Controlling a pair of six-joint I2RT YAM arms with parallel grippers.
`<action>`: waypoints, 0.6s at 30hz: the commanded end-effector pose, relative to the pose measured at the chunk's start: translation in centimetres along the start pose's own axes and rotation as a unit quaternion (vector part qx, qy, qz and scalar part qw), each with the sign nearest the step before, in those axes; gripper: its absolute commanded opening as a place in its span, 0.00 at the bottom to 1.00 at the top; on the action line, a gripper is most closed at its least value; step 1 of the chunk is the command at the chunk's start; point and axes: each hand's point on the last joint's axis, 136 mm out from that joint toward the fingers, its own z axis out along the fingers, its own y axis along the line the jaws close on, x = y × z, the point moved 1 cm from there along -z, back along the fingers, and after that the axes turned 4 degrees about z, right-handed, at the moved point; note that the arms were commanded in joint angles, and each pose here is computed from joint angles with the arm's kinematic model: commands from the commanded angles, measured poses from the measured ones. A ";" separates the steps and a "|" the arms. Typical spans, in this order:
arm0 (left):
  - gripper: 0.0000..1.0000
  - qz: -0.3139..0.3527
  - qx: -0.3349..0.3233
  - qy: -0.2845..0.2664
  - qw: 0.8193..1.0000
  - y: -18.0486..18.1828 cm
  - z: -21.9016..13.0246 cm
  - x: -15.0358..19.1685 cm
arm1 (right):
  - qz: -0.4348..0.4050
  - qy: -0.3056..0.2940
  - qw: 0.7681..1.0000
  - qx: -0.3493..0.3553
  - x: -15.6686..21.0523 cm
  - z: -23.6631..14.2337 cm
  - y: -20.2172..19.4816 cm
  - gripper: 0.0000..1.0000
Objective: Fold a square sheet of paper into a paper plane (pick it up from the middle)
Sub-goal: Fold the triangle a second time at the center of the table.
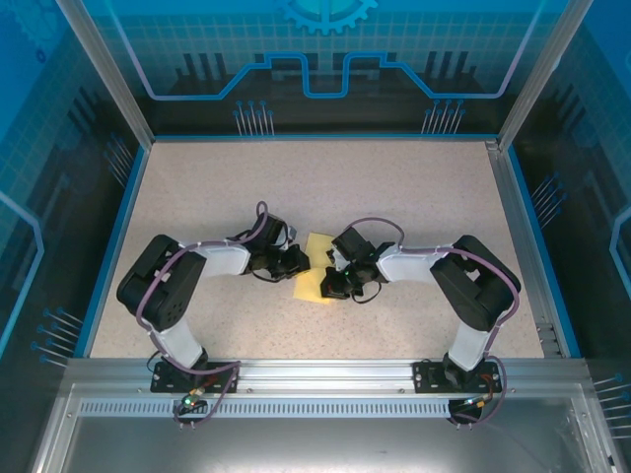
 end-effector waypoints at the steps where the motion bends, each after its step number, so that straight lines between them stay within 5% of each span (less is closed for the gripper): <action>1: 0.11 -0.003 -0.055 0.003 0.998 2.1 0.7 0.0 | -0.004 0.014 1.000 0.017 1.0 -0.3 -0.3 0.02; 9: 0.09 -0.011 -0.066 0.016 0.998 3.3 1.3 0.8 | -0.028 -0.008 0.999 -0.035 -1.7 -1.1 4.1 0.03; 18: 0.09 -0.011 -0.068 0.018 0.997 3.3 1.2 0.8 | 0.013 0.018 1.000 -0.009 -2.5 1.8 1.6 0.03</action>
